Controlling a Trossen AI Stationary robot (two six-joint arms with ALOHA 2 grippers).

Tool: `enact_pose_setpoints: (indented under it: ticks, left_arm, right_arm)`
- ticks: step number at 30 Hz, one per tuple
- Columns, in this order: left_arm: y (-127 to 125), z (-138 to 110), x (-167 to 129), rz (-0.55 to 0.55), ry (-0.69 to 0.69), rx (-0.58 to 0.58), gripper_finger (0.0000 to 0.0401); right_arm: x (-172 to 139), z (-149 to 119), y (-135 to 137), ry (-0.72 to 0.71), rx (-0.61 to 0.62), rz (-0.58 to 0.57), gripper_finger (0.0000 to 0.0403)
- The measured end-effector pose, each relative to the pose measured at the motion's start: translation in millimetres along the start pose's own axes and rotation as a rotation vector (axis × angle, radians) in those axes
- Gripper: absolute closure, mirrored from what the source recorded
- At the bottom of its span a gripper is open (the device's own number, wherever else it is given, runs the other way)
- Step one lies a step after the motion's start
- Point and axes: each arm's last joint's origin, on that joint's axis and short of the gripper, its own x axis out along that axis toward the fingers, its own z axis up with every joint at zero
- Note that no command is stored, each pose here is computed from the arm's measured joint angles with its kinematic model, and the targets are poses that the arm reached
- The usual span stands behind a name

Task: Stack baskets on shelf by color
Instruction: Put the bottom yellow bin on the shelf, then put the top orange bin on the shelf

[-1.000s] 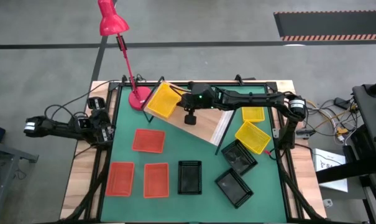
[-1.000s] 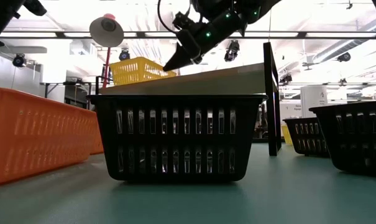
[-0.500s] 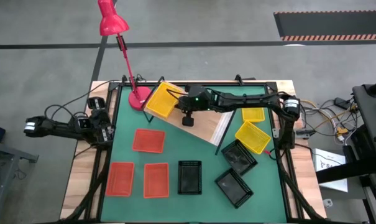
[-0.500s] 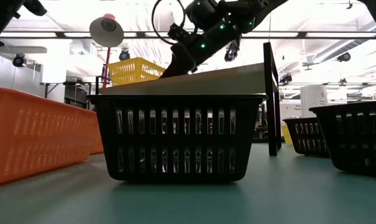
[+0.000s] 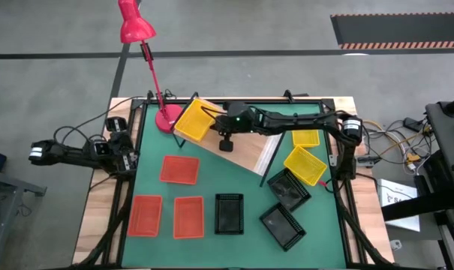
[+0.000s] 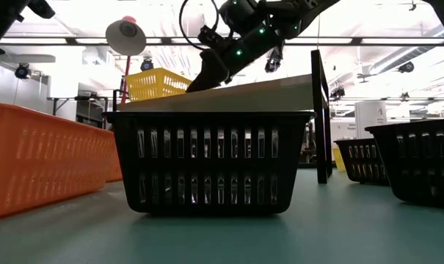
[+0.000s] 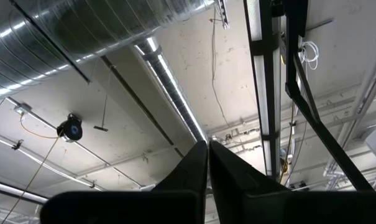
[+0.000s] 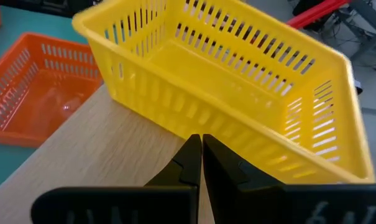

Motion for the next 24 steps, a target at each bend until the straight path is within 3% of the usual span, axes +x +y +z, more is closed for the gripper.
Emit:
enact_pose_setpoints:
  ticks: [10, 17, 24]
  left_arm:
    - [0, 0, 0, 0.0, 0.0, 0.0, 0.04]
    - [0, 0, 0, 0.0, 0.0, 0.0, 0.04]
    - [0, 0, 0, -0.005, -0.001, -0.077, 0.04]
  right_arm:
    - [-51, 23, 6, 0.098, -0.008, 0.065, 0.0394]
    - [-83, 26, 50, 0.082, -0.065, 0.072, 0.0394]
    - [-118, -1, 96, -0.031, -0.094, 0.116, 0.0394]
